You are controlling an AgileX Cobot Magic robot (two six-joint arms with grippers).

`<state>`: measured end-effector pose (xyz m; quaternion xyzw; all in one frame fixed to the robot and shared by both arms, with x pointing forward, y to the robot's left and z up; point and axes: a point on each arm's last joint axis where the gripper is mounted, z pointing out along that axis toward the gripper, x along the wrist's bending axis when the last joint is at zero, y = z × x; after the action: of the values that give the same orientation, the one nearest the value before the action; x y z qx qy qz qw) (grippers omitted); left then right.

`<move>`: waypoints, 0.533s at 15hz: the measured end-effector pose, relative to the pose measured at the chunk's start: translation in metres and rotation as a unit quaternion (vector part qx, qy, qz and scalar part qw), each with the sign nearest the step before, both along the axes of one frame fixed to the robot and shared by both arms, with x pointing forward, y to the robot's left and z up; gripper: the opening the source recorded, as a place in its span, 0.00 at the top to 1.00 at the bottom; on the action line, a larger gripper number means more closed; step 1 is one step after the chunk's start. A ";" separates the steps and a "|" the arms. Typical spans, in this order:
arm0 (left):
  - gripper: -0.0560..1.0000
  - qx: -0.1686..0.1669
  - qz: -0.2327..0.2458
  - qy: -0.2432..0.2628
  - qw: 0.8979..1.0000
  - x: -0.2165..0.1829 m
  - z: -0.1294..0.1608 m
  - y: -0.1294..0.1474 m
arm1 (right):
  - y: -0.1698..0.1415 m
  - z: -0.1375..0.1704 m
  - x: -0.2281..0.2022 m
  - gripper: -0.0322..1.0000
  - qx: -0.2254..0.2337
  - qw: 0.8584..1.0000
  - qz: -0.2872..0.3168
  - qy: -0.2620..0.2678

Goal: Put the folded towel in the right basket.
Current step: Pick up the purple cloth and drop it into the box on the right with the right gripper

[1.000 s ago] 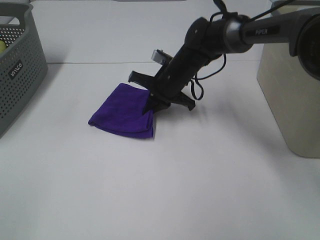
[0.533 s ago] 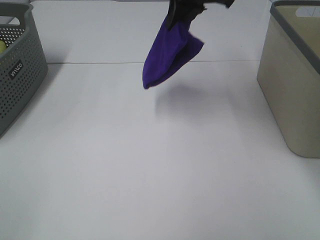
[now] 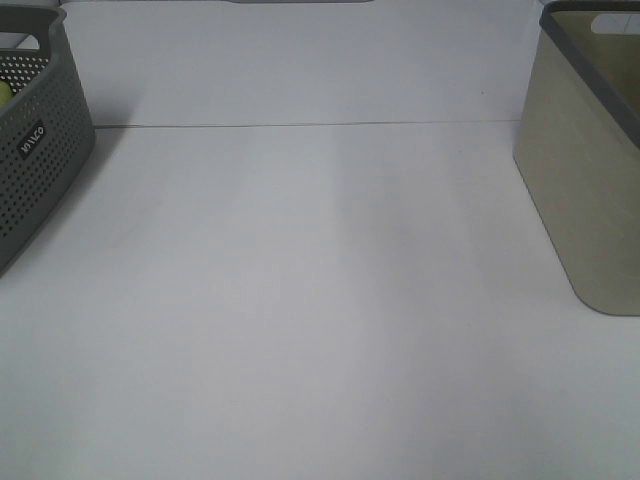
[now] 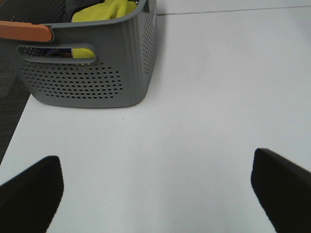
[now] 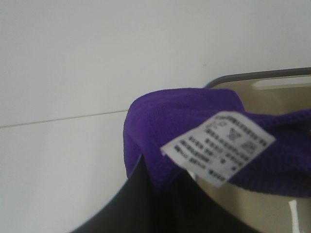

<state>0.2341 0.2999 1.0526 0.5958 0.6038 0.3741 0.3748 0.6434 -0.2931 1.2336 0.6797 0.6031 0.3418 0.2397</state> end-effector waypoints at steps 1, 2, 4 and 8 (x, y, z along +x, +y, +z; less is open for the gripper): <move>0.01 0.000 0.000 0.000 1.000 0.000 0.000 0.000 | -0.025 0.001 -0.001 0.97 -0.003 1.000 -0.031 0.000; 0.01 0.000 0.000 0.000 1.000 0.000 0.000 0.000 | -0.048 -0.001 -0.002 0.97 -0.007 0.998 -0.061 0.002; 0.01 0.000 0.000 0.000 1.000 0.000 0.000 0.000 | -0.086 -0.009 -0.002 0.97 -0.016 0.994 -0.110 0.015; 0.01 0.000 0.000 0.000 1.000 0.000 0.000 0.000 | -0.125 -0.059 0.007 0.97 -0.021 0.983 -0.152 0.097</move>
<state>0.2341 0.2999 1.0526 0.5958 0.6038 0.3741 0.3748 0.6505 -0.4183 1.1743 0.7886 0.5197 0.2210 0.2431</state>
